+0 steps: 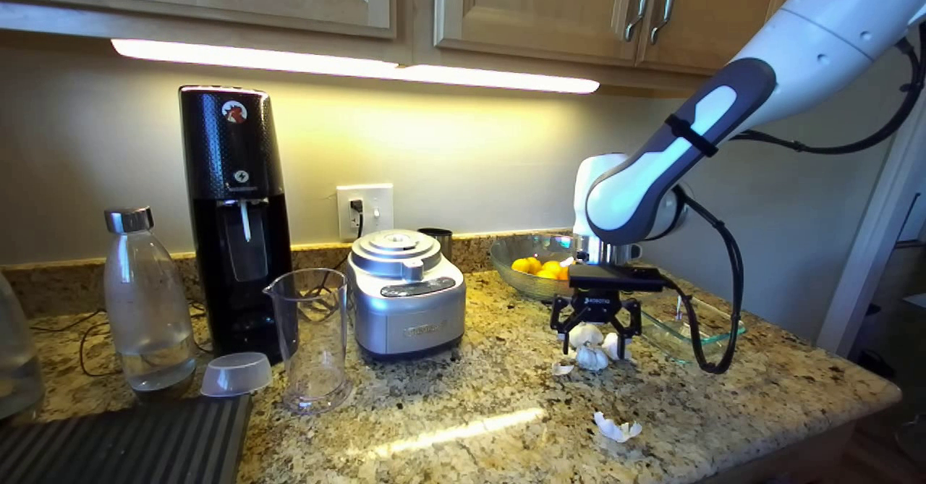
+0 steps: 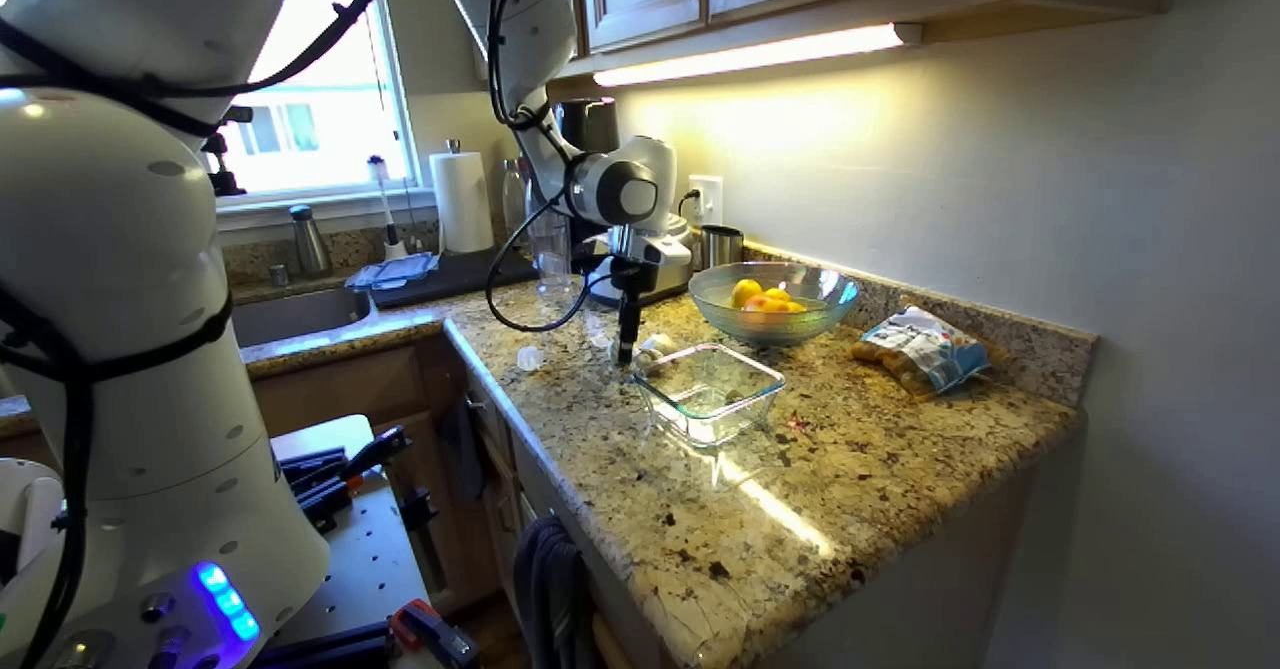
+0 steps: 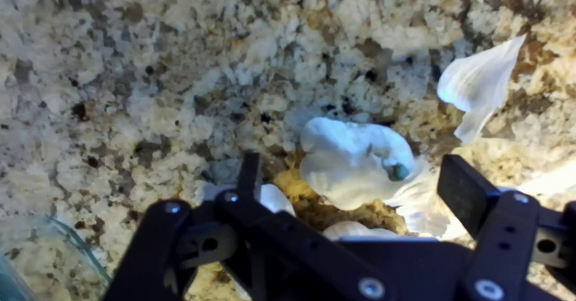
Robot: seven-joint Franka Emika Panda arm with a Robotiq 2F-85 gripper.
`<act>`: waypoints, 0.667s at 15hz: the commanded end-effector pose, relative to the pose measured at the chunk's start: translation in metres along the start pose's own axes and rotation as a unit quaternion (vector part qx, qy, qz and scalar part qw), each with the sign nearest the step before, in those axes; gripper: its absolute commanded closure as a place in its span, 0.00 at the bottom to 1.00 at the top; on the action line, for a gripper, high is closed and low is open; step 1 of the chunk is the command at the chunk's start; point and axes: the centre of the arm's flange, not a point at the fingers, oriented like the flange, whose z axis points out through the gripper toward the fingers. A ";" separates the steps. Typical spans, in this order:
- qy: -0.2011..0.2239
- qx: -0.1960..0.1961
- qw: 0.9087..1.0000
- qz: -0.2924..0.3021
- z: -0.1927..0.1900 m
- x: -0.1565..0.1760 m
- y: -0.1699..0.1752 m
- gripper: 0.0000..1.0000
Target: Put all the garlic in the square bowl
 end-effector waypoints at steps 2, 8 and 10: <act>-0.009 0.000 1.000 0.019 0.001 0.006 -0.002 0.25; -0.009 0.005 1.000 0.015 -0.004 0.006 0.000 0.66; -0.008 0.012 1.000 0.014 -0.011 0.005 0.002 0.78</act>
